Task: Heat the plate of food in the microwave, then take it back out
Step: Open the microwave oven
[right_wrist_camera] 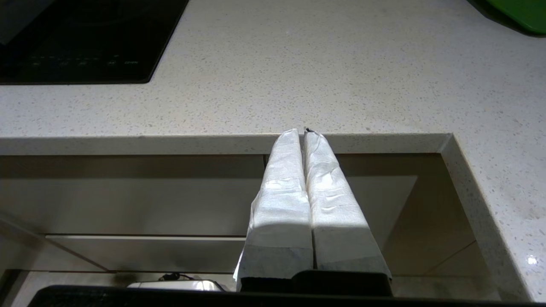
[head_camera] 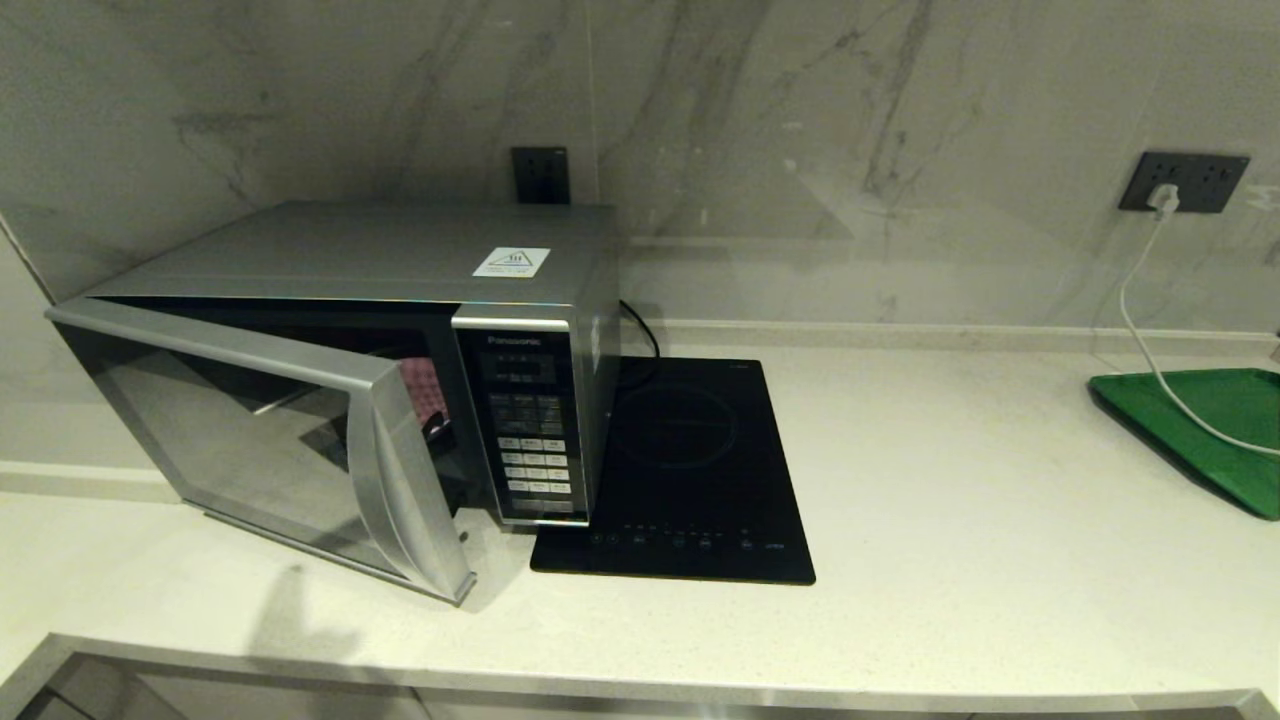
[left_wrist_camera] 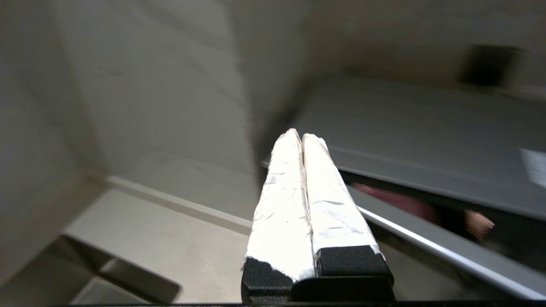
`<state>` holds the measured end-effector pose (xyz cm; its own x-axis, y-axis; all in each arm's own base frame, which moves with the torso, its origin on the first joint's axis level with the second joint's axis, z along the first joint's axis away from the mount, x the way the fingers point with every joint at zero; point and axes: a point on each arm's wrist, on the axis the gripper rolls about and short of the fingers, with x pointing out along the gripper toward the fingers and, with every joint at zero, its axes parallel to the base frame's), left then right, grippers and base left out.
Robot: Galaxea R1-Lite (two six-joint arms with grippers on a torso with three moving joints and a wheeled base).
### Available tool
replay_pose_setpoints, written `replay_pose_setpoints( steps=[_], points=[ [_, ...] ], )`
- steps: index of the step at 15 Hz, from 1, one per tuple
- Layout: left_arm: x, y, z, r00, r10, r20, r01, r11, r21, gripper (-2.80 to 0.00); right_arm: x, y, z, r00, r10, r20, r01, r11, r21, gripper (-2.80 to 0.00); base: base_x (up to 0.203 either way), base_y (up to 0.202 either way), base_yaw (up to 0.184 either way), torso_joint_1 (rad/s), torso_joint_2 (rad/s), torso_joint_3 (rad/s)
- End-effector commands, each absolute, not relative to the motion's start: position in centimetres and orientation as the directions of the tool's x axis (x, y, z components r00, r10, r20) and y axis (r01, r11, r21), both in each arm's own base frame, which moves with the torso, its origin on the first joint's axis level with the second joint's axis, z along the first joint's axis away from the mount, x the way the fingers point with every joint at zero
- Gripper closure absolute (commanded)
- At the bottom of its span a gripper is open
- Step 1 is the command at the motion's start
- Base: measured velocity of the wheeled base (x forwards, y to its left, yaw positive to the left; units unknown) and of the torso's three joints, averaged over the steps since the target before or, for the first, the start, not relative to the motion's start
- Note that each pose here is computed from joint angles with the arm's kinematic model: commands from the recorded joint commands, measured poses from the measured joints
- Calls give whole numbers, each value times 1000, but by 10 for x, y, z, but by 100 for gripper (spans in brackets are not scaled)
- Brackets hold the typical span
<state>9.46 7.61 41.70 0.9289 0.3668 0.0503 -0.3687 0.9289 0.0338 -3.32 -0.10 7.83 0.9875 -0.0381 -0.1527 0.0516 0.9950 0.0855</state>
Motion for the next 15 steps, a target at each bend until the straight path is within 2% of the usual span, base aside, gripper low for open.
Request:
replay_pose_setpoints(
  steps=[1,3,6,9,11,15],
  points=[
    [174,102,409,850,524,63,-526,850,25,0,-33,-1,78,987,-38,-154,52,995,86,0,0,0,0,0,0,0],
    [202,77,406,895,441,65,-445,893,66,0,-33,-1,78,987,-36,-154,50,995,86,0,0,0,0,0,0,0],
    [221,29,387,951,240,-194,-218,967,129,0,-33,-1,78,987,-38,-154,52,995,86,0,0,0,0,0,0,0],
    [222,-8,368,903,91,-421,-27,987,156,0,-33,-1,78,987,-38,-154,52,995,86,0,0,0,0,0,0,0],
    [222,-22,361,877,40,-478,27,991,131,0,-33,-1,78,987,-38,-154,52,995,86,0,0,0,0,0,0,0],
    [240,-31,348,848,24,-529,25,996,86,0,-33,-1,78,987,-38,-154,51,995,86,0,0,0,0,0,0,0]
  ],
)
